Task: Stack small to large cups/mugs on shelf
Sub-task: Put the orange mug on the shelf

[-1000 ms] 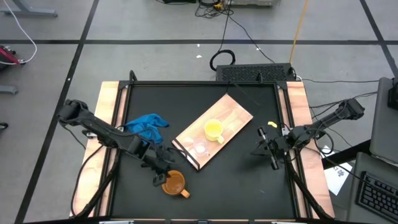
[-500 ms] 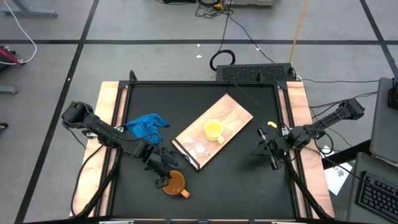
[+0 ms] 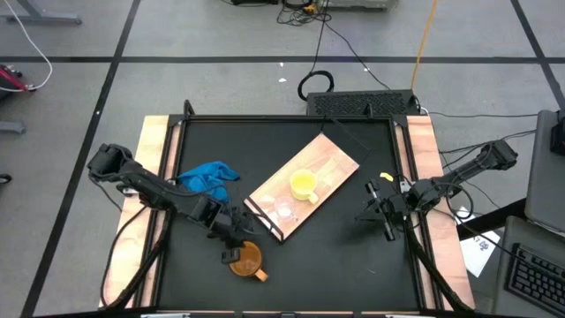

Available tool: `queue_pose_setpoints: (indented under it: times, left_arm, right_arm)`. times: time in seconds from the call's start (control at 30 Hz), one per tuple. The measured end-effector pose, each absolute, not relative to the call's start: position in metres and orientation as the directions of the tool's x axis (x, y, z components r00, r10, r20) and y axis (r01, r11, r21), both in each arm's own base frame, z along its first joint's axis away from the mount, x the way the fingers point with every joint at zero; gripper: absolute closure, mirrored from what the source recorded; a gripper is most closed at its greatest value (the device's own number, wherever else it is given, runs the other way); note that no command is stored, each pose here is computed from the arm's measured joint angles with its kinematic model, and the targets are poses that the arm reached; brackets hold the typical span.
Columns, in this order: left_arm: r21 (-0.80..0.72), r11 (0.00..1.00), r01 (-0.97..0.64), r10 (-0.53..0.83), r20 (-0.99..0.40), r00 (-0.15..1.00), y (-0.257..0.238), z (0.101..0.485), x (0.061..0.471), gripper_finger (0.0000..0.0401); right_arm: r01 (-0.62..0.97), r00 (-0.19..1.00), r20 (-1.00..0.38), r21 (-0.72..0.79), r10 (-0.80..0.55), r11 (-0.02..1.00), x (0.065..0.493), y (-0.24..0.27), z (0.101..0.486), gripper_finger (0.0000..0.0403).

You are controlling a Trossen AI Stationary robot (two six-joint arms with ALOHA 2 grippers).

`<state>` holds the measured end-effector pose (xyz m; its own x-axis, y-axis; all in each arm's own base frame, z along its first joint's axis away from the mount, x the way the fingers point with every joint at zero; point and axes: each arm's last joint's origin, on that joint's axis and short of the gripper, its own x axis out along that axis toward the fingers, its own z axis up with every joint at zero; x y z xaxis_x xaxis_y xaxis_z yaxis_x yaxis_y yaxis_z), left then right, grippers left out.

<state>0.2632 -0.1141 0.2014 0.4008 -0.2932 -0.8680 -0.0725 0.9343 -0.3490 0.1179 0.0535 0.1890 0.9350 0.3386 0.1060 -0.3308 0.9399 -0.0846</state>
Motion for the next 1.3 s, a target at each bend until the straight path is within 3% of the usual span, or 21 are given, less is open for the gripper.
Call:
queue_pose_setpoints:
  times: [0.13, 0.53, 0.87, 1.17, 1.3]
  left_arm:
    - [-0.373, 0.925, -0.070, -0.319, -0.864, 0.389, -0.112, 0.202, 0.264, 0.0386]
    - [-0.412, 0.899, 0.152, -0.435, -0.790, 0.431, -0.124, 0.209, 0.267, 0.0387]
    - [-0.491, 0.818, 0.300, -0.572, -0.638, 0.515, -0.131, 0.226, 0.277, 0.0387]
    - [-0.405, 0.812, 0.420, -0.582, -0.521, 0.624, -0.143, 0.275, 0.285, 0.0387]
    - [-0.339, 0.855, 0.393, -0.518, -0.519, 0.679, -0.150, 0.301, 0.285, 0.0387]
  right_arm:
    - [-0.331, 0.935, 0.106, -0.083, 0.338, 0.940, 0.118, 0.054, 0.189, 0.0403]
    - [-0.331, 0.935, 0.106, -0.085, 0.338, 0.940, 0.118, 0.053, 0.189, 0.0403]
    - [-0.331, 0.935, 0.102, -0.086, 0.339, 0.940, 0.118, 0.054, 0.189, 0.0403]
    - [-0.332, 0.935, 0.098, -0.085, 0.340, 0.939, 0.118, 0.054, 0.188, 0.0403]
    - [-0.332, 0.935, 0.098, -0.084, 0.340, 0.939, 0.118, 0.054, 0.188, 0.0403]
